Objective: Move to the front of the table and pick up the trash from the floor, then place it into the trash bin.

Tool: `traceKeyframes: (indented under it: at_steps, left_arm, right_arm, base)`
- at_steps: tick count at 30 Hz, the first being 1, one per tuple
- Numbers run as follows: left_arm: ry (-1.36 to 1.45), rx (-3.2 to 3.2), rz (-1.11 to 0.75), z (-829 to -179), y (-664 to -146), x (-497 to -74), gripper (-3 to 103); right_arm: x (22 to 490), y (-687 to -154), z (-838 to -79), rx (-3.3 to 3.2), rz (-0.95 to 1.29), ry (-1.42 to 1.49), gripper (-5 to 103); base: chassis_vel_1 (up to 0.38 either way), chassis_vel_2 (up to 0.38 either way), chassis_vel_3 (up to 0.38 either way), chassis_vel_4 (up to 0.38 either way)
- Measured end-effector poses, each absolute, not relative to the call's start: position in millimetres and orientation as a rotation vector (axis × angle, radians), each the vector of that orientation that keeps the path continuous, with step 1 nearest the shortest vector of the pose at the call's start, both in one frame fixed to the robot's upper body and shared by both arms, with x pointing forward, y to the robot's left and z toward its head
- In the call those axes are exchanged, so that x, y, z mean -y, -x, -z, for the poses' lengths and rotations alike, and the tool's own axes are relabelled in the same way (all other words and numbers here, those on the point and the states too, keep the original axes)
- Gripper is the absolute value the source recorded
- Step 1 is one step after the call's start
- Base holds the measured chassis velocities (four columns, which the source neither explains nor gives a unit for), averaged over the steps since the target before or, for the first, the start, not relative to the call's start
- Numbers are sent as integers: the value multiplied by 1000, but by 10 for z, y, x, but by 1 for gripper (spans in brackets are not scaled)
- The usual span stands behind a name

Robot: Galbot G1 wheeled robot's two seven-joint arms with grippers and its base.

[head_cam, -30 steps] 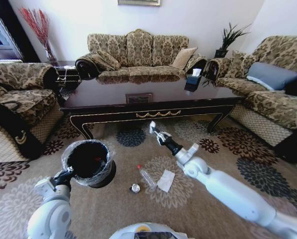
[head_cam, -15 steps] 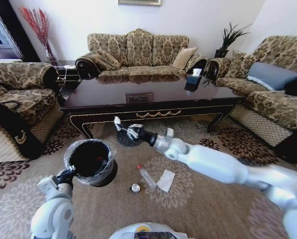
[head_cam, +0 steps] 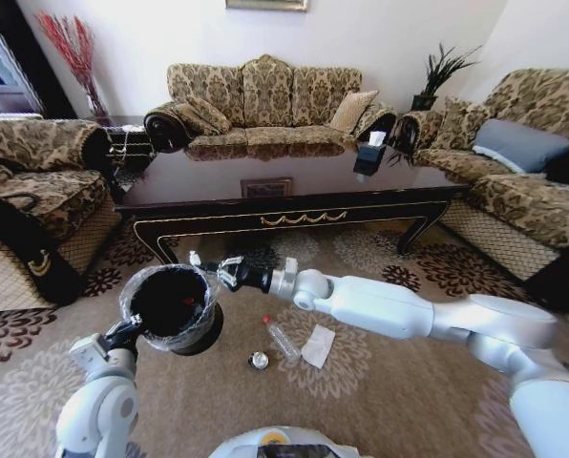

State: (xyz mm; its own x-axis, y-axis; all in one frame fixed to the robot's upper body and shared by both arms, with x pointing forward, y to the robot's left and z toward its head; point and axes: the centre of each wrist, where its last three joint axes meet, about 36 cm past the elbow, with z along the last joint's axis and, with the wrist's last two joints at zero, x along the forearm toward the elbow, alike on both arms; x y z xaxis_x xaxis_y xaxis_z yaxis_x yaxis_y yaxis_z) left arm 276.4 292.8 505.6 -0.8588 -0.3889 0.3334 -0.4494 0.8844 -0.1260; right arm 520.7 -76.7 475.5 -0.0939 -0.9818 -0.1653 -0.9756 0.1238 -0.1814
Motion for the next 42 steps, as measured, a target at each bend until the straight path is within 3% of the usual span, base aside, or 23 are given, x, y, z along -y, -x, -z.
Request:
traceKeyframes:
  at_steps: [21,23,27,29,34,38,39,42]
  left_arm:
    - [-636,2763,-301,-5073,-2770,-2937,3]
    - [-638,2765,-301,-5078,-2768,-2943,3]
    - [-641,2768,-300,-5083,-2765,-2953,3]
    - [-641,2769,-300,-5083,-2765,-2953,3]
    - [-644,2770,-302,-5074,-2767,-2954,3]
    - [-649,2767,-298,-5056,-2772,-2955,3]
    - [-649,2767,-298,-5056,-2772,-2955,3]
    - [-650,2766,-297,-5048,-2775,-2958,3]
  right_arm:
    - [368,-5195,-4398,-2113,58,2036,0]
    - [394,-5211,-4384,-2123,66,2039,5]
    - [463,-5265,-4401,-2138,84,2079,27]
    - [482,-5288,-4426,-2140,89,2092,27]
    - [597,-5366,-4573,-2172,76,2095,49]
    - [800,-5440,-4816,-2239,-27,2012,65]
    - [800,-5440,-4816,-2239,-27,2012,65]
    - [1083,-5560,-4926,-2356,-91,1844,81]
  base:
    - [0,0,0,0]
    - [0,0,0,0]
    - [0,0,0,0]
    - [0,0,0,0]
    - [0,0,0,0]
    - [0,0,0,0]
    - [0,0,0,0]
    - [0,0,0,0]
